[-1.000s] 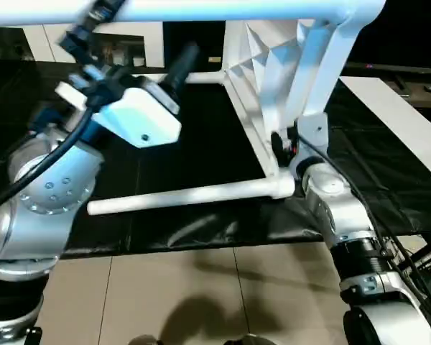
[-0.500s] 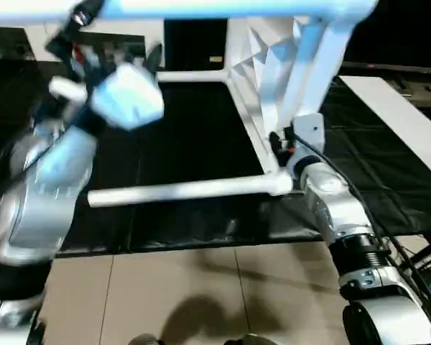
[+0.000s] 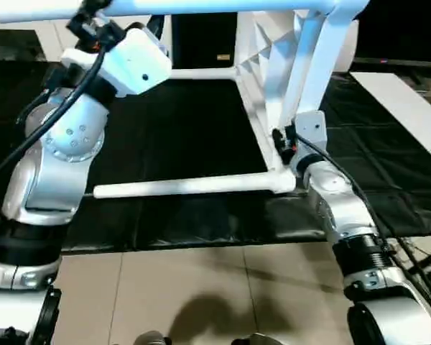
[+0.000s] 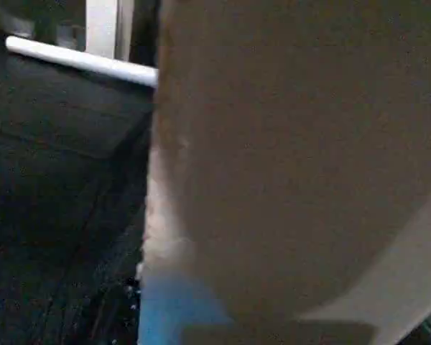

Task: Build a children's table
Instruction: Flip table

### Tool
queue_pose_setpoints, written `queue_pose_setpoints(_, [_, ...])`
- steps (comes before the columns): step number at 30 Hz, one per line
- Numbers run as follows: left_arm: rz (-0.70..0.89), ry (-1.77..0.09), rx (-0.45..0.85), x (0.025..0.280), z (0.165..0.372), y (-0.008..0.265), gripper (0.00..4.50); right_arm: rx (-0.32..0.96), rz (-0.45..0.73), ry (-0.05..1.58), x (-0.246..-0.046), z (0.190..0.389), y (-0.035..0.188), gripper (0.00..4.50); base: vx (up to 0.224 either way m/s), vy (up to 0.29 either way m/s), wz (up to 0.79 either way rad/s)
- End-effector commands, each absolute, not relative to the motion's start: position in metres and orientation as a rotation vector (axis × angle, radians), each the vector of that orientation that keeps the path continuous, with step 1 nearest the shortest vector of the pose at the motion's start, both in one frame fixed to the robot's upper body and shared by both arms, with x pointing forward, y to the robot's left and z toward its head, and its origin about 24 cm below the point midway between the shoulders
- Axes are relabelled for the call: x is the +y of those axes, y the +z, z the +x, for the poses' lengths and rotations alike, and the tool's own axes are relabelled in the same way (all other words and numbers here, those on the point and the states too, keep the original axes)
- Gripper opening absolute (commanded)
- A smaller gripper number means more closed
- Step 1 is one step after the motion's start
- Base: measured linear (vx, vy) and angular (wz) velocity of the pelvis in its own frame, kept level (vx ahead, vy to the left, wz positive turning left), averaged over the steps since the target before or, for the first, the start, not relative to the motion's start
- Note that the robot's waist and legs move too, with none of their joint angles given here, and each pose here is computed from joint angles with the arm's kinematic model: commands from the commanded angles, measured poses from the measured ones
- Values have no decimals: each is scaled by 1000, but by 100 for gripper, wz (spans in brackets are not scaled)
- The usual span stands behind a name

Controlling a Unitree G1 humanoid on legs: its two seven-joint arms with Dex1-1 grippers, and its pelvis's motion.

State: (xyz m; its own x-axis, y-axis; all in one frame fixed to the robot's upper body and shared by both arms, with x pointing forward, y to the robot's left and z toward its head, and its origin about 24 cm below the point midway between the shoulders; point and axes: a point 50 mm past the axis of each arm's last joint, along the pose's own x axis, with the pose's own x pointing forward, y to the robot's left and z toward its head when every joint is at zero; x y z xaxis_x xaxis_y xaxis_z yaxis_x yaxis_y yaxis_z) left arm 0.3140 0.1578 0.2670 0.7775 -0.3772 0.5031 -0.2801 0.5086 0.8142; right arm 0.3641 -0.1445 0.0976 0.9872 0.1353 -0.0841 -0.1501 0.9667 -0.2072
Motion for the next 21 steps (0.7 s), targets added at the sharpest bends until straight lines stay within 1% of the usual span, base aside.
queue_pose_setpoints(1, [1045, -85, -715, 154, 317, 272, 272, 32, -306, 133, -151, 364, 106, 200, 0, 0, 0])
queue_pose_setpoints(4, [1038, -82, -704, 156, 319, 274, 263, 24, -315, 135, -152, 364, 108, 200, 0, 0, 0])
queue_pose_setpoints(8, [1039, -71, -698, 158, 323, 277, 248, 2, -371, 162, -152, 363, 114, 200, 0, 0, 0])
queue_pose_setpoints(10, [1052, -60, -690, 161, 327, 281, 243, -16, -447, 186, -155, 361, 120, 200, 0, 0, 0])
queue_pose_setpoints(12, [1069, -47, -683, 163, 330, 284, 239, -24, -502, 198, -160, 360, 124, 200, 0, 0, 0])
queue_pose_setpoints(14, [1077, -39, -678, 165, 332, 285, 236, -26, -526, 201, -162, 360, 126, 200, 0, 0, 0])
queue_pose_setpoints(15, [1093, -21, -666, 170, 335, 288, 230, -32, -582, 207, -168, 360, 130, 200, 0, 0, 0])
queue_pose_setpoints(19, [1118, 2, -643, 178, 340, 291, 219, -47, -681, 222, -177, 359, 137, 200, 0, 0, 0])
queue_pose_setpoints(20, [1130, 19, -623, 185, 342, 293, 213, -65, -768, 248, -182, 359, 145, 201, 0, 0, 0])
queue_pose_setpoints(21, [1130, 19, -623, 185, 342, 293, 208, -65, -768, 248, -182, 359, 145, 201, 0, 0, 0])
